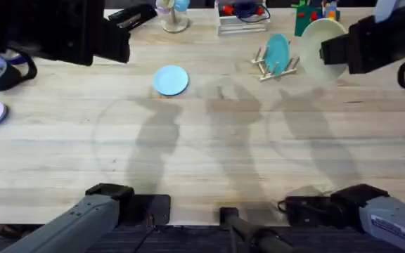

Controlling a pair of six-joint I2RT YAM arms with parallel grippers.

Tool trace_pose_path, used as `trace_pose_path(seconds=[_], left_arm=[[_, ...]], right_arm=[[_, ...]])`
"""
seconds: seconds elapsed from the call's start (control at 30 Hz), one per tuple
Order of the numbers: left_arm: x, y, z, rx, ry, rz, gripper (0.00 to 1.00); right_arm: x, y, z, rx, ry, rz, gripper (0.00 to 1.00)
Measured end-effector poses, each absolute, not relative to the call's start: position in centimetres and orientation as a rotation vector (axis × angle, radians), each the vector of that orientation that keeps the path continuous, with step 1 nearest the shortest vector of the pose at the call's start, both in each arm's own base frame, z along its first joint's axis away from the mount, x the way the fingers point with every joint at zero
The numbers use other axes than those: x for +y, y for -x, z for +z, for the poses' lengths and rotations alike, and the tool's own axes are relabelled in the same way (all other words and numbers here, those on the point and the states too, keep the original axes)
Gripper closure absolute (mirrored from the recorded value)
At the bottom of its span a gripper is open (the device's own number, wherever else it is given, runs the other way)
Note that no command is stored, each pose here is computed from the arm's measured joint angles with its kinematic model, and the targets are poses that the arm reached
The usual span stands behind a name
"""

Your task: Pick up the plates from the table one by one and place each into a slot on the dish rack.

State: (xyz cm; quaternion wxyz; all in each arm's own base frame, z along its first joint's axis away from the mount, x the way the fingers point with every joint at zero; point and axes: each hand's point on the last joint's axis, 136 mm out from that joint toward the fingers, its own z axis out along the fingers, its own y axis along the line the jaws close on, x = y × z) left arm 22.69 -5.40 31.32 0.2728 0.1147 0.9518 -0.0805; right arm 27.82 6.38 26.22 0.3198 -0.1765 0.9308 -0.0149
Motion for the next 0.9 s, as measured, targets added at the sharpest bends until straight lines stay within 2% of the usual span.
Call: trace_pose_path(seconds=[0.07,0.23,0.27,0.33,0.9], left_arm=[[-5.4,-22.7,31.3,2.561,-0.311,-0.214,0.912],[-5.3,-22.7,31.3,2.560,-0.317,-0.210,0.133],[-5.3,-22.7,31.3,2.561,-0.314,-0.211,0.043],[-5.3,-22.7,31.3,2.560,-0.316,-0.210,0.009],[-5.3,-22.7,31.3,2.560,-0.316,-0.210,0.006]], right_arm=[[6.2,-27.9,26.2,2.445,0.466,-0.054,0.970],[6.0,-27.9,26.3,2.444,0.468,-0.071,0.970],[6.0,-27.9,26.3,2.443,0.468,-0.072,0.970],[6.0,-28.0,26.3,2.440,0.467,-0.071,0.970],[6.3,-29.1,27.3,2.381,0.450,-0.068,0.970]])
